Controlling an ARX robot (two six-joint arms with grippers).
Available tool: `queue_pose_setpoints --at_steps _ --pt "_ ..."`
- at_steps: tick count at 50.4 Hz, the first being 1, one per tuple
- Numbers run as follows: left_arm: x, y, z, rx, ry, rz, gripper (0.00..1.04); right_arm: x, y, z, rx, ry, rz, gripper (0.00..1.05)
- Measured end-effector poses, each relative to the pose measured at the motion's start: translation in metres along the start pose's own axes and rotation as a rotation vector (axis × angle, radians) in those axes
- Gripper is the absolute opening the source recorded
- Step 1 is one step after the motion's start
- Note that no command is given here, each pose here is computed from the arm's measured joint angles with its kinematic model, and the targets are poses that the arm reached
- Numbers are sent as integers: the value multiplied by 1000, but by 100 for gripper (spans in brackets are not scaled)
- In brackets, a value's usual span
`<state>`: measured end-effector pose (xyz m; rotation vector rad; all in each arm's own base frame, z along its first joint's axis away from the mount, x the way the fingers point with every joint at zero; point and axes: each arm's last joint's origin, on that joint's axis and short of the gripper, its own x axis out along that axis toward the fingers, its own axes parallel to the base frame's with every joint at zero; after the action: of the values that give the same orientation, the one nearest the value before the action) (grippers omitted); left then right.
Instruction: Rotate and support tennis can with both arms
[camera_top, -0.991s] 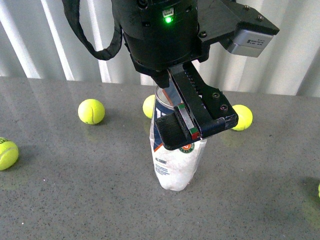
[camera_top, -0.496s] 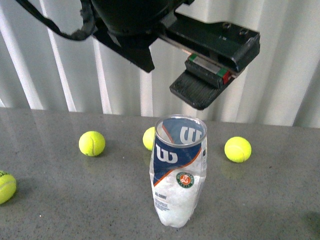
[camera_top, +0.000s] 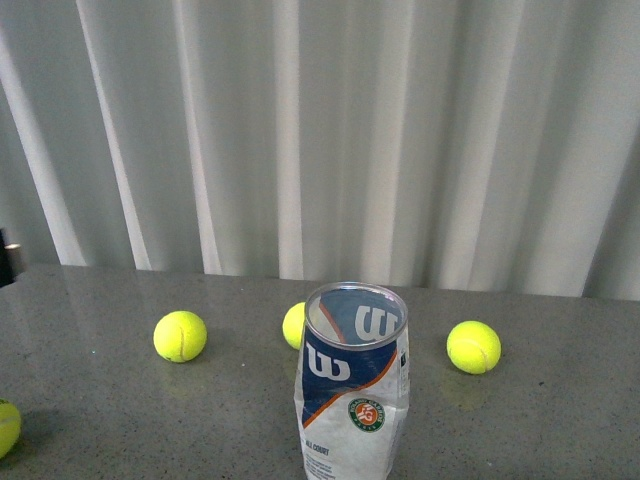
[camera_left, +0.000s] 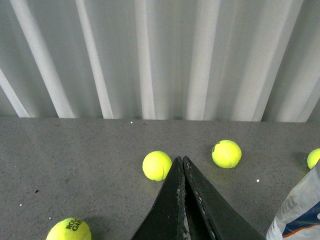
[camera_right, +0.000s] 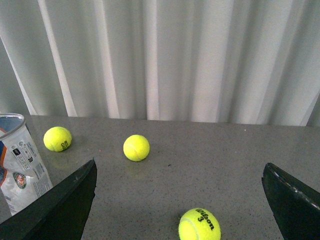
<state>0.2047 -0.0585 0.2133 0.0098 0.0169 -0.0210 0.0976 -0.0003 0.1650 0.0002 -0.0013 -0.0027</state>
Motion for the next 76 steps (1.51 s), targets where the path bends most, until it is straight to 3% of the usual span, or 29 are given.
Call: queue_pose_setpoints --at_steps 13,42,76 --pt "-28 26 -17 -9 -11 19 4 0 0 0 0 0 2 98" --pt "-66 55 -39 -12 -11 8 4 0 0 0 0 0 1 98" --pt "-90 56 -40 -12 -44 22 4 0 0 0 0 -1 1 98"
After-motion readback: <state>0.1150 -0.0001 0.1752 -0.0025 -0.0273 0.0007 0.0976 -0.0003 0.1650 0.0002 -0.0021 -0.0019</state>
